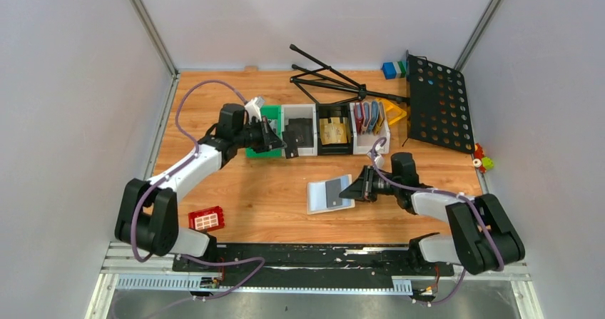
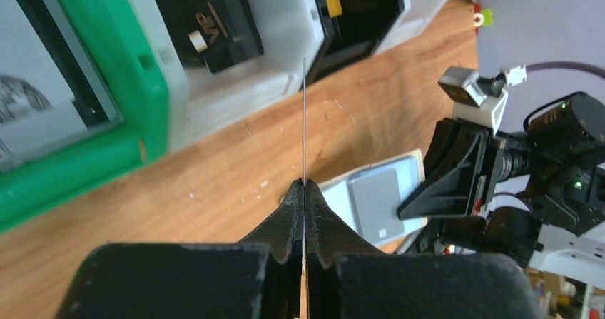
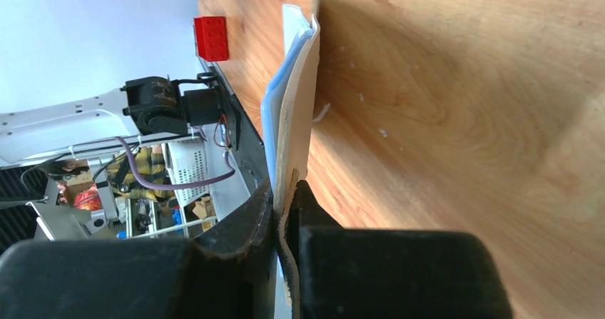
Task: Take the credit cards out of the card holder
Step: Place the credit card in the storage box.
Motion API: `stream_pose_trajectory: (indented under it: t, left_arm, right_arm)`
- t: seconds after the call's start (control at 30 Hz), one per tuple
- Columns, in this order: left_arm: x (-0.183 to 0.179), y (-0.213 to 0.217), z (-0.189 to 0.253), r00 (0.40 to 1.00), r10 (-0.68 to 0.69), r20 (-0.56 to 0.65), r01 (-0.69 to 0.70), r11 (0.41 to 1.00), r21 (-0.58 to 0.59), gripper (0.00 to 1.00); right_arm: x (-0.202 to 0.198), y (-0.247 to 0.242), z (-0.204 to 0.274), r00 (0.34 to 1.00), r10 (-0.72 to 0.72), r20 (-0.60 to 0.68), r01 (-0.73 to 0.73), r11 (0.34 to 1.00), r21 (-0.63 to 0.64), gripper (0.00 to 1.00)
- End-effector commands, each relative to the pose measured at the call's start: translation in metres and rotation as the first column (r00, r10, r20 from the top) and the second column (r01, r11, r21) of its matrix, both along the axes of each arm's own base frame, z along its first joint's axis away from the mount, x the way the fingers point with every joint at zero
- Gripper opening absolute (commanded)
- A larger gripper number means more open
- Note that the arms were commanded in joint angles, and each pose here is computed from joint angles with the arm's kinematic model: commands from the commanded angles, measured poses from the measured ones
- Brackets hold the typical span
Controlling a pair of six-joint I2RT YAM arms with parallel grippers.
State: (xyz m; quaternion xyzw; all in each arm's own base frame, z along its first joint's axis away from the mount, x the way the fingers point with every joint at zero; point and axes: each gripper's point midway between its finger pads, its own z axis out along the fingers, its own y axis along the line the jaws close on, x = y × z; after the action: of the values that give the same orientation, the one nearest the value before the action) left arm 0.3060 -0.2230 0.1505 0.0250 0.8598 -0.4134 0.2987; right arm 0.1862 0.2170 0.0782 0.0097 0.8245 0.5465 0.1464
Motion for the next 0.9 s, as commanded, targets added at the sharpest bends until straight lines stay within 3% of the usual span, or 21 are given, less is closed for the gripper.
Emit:
stream_pose_trajectory:
  t: [0.0,0.27,0.47,0.6,0.67,0.73,0.87]
  left_arm:
    - [0.034,0.002,0.008,0.997,0.016,0.069,-0.022,0.996,0.087,0.00]
    - [0.077,-0.011,-0.010,1.000,0.008,0.028,-0.013,0.983,0.182,0.00]
    - [0.097,-0.027,-0.021,1.000,-0.008,0.011,0.005,0.963,0.268,0.00]
    - [0.106,-0.018,-0.034,1.000,0.026,0.004,-0.026,0.940,0.340,0.00]
    - [0.107,-0.019,-0.039,1.000,0.021,-0.003,-0.018,0.939,0.342,0.01]
    - [0.109,-0.020,-0.042,1.000,0.014,-0.011,-0.009,0.940,0.342,0.05]
    - [0.110,-0.017,-0.046,1.000,0.017,-0.015,-0.011,0.931,0.366,0.16]
  right_arm:
    - [0.015,0.010,0.002,0.995,0.023,0.094,-0.025,0.999,0.023,0.00]
    - [0.024,0.026,-0.027,0.996,0.007,0.087,0.001,0.996,-0.089,0.02]
    - [0.033,0.014,-0.039,0.992,-0.025,0.125,0.054,0.972,-0.231,0.30]
    - [0.035,0.003,-0.029,0.981,-0.046,0.189,0.099,0.954,-0.283,0.56]
    - [0.034,-0.003,-0.018,0.973,-0.058,0.222,0.124,0.948,-0.294,0.79]
    - [0.032,-0.008,-0.007,0.965,-0.066,0.253,0.144,0.942,-0.302,0.97]
    - [0.024,-0.016,0.019,0.946,-0.076,0.314,0.174,0.940,-0.295,1.00]
